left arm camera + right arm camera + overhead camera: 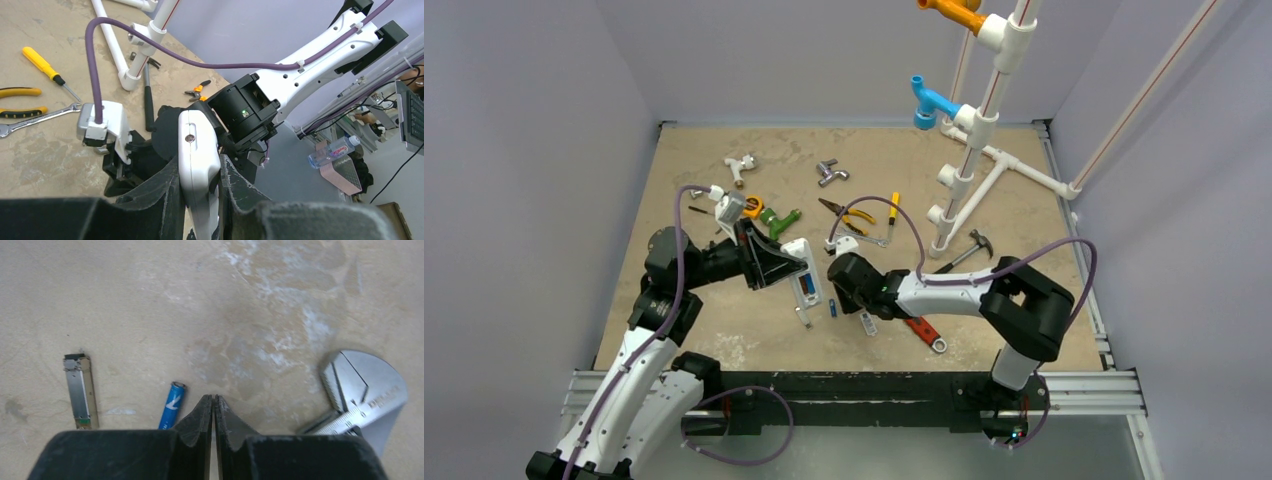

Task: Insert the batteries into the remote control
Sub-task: Adjust the battery at the center of the board, then pick up the battery from the center of the board.

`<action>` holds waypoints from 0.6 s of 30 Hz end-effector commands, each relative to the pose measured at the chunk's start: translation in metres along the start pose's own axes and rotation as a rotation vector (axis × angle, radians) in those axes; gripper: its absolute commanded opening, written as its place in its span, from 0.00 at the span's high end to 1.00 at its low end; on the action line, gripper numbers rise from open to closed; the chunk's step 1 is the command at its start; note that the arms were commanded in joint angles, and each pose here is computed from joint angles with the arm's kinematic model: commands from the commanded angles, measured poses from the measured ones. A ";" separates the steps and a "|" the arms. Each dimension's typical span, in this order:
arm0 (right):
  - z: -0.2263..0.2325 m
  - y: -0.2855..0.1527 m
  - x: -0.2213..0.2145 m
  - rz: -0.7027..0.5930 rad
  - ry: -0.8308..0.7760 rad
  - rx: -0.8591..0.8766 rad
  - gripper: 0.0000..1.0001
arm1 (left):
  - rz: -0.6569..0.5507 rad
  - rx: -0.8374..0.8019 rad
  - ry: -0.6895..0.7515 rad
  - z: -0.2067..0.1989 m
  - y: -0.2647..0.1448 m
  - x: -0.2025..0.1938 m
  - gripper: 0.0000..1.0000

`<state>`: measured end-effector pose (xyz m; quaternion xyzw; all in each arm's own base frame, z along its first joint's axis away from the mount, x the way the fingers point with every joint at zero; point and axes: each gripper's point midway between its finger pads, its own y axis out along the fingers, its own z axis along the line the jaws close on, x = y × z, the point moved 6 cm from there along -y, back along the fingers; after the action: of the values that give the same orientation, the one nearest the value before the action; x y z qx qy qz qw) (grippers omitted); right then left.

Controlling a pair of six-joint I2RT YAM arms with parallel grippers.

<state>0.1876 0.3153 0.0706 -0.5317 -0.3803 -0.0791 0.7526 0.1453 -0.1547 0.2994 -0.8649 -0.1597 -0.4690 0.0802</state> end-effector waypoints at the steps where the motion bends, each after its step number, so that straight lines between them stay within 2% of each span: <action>1: -0.017 -0.017 0.008 -0.083 0.076 -0.104 0.93 | -0.050 -0.022 0.096 -0.014 -0.003 0.019 1.00; 4: -0.013 -0.025 0.015 -0.110 0.100 -0.065 0.79 | -0.051 -0.019 0.100 -0.015 -0.004 0.019 1.00; 9: 0.002 -0.032 0.016 -0.095 0.100 0.007 0.67 | -0.050 -0.020 0.104 -0.016 -0.005 0.018 1.00; 10: 0.004 -0.033 0.016 -0.091 0.104 0.014 0.60 | -0.051 -0.021 0.104 -0.017 -0.005 0.018 1.00; 12: 0.009 -0.034 0.015 -0.080 0.106 0.026 0.57 | -0.051 -0.021 0.104 -0.016 -0.005 0.018 1.00; 18: 0.022 -0.032 0.010 -0.040 0.080 0.057 0.57 | -0.049 -0.021 0.102 -0.016 -0.004 0.018 1.00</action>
<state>0.1692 0.3067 0.0914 -0.5193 -0.3651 -0.1061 0.7653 0.1417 -0.1531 0.3020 -0.8593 -0.1622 -0.4783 0.0807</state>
